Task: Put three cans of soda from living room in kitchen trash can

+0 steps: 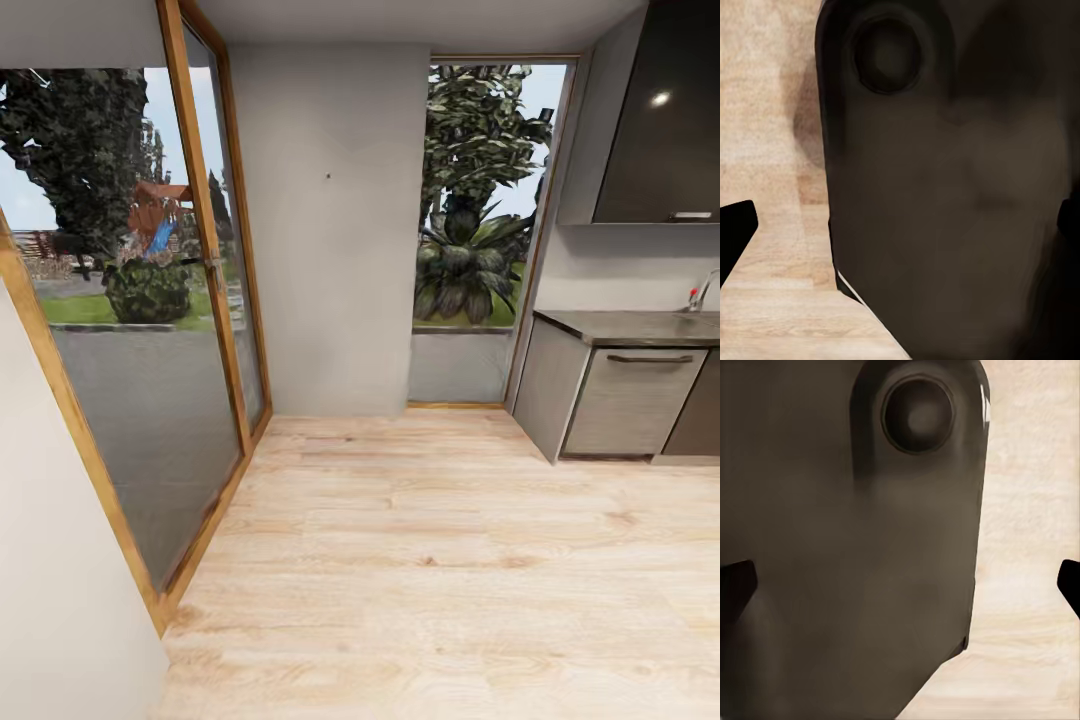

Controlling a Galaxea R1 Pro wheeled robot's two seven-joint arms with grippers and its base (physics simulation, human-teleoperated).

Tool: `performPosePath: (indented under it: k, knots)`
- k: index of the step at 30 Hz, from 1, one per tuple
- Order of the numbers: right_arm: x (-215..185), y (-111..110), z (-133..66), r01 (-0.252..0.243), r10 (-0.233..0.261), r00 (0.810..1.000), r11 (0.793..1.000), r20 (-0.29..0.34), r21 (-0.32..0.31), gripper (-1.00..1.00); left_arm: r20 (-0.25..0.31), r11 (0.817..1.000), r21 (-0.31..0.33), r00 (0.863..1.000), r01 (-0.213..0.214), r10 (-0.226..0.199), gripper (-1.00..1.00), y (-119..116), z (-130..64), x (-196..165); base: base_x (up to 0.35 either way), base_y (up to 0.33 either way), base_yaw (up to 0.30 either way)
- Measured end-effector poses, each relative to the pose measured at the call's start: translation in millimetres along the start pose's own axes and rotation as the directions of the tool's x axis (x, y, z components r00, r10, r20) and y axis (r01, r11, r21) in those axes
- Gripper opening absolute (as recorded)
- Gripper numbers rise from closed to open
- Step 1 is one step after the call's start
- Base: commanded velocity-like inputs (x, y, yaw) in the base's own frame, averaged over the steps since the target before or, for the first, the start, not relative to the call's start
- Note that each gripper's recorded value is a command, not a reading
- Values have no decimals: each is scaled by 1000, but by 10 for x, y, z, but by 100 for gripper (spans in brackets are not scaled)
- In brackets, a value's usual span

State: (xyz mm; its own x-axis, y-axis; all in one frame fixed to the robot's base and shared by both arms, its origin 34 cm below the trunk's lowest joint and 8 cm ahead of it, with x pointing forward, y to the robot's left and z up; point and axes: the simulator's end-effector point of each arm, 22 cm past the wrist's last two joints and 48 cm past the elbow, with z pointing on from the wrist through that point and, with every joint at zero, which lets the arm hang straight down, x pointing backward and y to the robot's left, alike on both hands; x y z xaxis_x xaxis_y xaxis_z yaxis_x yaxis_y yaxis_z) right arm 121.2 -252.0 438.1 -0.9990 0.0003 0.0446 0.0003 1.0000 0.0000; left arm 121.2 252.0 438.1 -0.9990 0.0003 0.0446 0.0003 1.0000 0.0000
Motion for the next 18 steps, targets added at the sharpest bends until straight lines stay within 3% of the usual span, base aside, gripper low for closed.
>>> performPosePath:
  k: [4,18]
  knots:
    - [-28,96,1,8,-8,1000,1000,-3,-17,100,18,1000,28,1000,-4,3,100,-131,0,-68,0,0,0]
    - [-28,96,1,8,-8,1000,1000,-3,-17,100,22,1000,28,1000,-4,3,100,-131,-1,-85,0,0,0]
